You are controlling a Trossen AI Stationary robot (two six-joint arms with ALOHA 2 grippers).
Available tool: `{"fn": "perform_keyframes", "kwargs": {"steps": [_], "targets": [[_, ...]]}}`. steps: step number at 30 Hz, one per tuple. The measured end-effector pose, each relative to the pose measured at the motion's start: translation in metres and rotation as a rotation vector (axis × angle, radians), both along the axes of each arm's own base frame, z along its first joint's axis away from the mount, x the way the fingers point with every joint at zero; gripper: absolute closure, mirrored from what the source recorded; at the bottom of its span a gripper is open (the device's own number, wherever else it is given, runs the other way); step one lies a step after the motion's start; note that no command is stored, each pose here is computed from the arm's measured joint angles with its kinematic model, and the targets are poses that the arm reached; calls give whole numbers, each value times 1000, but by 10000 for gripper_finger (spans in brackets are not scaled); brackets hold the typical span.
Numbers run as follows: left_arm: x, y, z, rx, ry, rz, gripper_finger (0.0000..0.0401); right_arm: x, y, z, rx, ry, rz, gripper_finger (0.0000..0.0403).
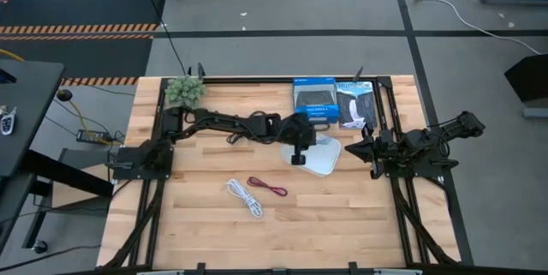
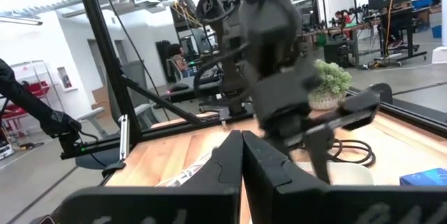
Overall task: Pick and place USB-C Cables
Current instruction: Put the blue charger cable into the white bin, then put the red charger cable into the white bin
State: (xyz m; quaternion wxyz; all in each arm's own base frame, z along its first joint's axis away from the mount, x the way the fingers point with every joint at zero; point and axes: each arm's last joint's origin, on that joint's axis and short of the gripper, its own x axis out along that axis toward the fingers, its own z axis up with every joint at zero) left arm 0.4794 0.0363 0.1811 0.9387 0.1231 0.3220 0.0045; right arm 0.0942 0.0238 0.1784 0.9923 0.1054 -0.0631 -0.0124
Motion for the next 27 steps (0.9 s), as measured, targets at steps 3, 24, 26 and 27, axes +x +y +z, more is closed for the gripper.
{"fn": "perform_keyframes", "kwargs": {"steps": [3, 24, 26, 27], "targets": [[3, -8, -11, 109, 35, -25, 362, 0, 0, 1, 2, -6, 1, 389], [5, -24, -27, 371, 114, -37, 234, 0, 0, 2, 6, -17, 4, 389], [4, -26, -25, 359, 110, -25, 226, 0, 0, 2, 6, -17, 4, 389], [3, -28, -21, 356, 109, -26, 225, 0, 0, 2, 6, -17, 3, 389]]}}
